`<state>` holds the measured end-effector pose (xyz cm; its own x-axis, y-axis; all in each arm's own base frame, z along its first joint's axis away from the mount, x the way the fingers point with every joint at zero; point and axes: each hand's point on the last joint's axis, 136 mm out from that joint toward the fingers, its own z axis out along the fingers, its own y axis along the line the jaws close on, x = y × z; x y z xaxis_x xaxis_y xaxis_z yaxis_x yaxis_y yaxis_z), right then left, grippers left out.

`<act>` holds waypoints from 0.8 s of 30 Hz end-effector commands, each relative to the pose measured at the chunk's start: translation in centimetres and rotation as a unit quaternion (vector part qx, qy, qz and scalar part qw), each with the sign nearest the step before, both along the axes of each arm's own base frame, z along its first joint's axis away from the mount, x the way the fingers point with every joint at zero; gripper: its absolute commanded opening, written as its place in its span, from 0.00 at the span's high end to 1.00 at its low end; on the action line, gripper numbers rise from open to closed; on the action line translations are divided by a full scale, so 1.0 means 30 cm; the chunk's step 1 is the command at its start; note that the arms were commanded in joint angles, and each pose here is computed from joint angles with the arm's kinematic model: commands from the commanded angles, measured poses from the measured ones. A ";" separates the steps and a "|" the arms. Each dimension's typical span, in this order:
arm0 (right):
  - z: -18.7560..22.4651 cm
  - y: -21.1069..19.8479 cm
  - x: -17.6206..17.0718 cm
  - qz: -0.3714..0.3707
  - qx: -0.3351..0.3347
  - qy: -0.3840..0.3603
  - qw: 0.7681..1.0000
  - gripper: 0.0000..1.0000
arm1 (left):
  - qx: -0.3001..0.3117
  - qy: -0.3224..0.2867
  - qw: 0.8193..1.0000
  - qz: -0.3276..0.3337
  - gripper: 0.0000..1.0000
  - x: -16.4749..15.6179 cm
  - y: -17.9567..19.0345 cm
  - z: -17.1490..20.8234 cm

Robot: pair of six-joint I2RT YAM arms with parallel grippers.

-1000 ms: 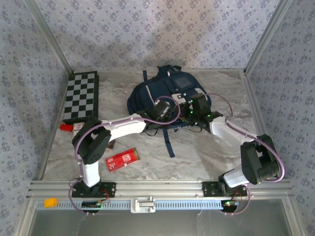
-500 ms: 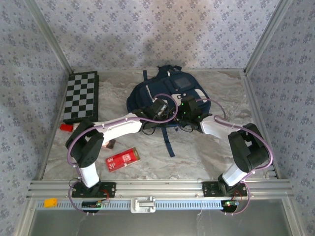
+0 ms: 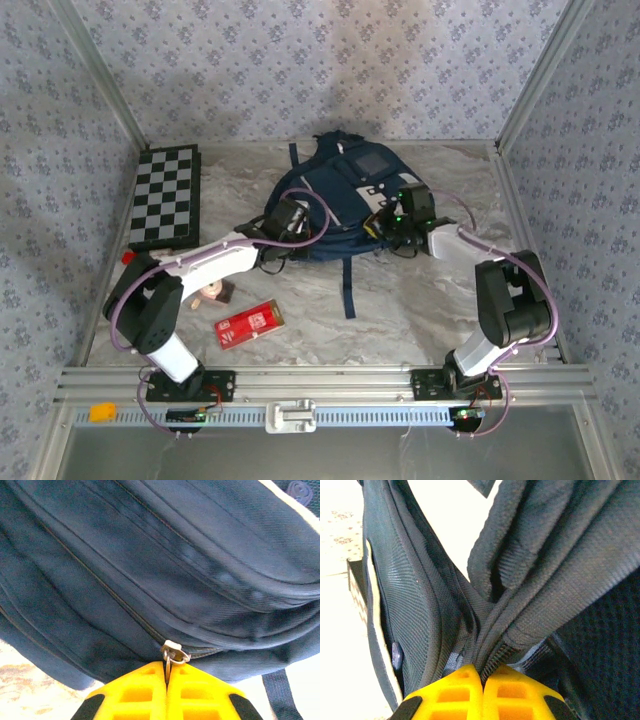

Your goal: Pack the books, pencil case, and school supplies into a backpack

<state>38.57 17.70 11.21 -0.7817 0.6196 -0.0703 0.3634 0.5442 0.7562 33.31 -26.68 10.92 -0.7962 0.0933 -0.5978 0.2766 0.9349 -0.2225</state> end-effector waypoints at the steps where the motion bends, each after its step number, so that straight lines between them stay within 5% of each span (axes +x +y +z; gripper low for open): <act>1: 0.040 -0.132 0.076 0.002 -0.041 -0.026 0.999 1.00 | 0.012 0.022 1.000 -0.016 1.00 -0.055 0.038 -0.019; 6: 0.098 -0.157 0.210 0.025 -0.041 -0.054 0.997 1.00 | -0.045 0.029 0.995 -0.080 1.00 -0.152 -0.198 0.017; 10: 0.138 -0.139 0.244 0.041 -0.036 -0.065 0.996 0.77 | -0.078 0.021 0.992 -0.100 1.00 -0.171 -0.354 0.053; 17: 0.146 -0.093 0.014 0.046 -0.003 -0.041 0.998 0.47 | -0.089 0.013 0.993 -0.080 1.00 -0.092 -0.365 0.056; 24: 0.075 0.005 -0.117 0.023 0.013 -0.033 0.999 0.46 | -0.089 0.013 0.992 -0.084 1.00 -0.102 -0.375 0.055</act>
<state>34.30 17.86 13.53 -0.8484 0.5183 -0.1081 0.2539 0.5774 0.7760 29.56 -37.31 11.38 -0.8038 0.1462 -0.5766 0.4191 0.8271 -0.3746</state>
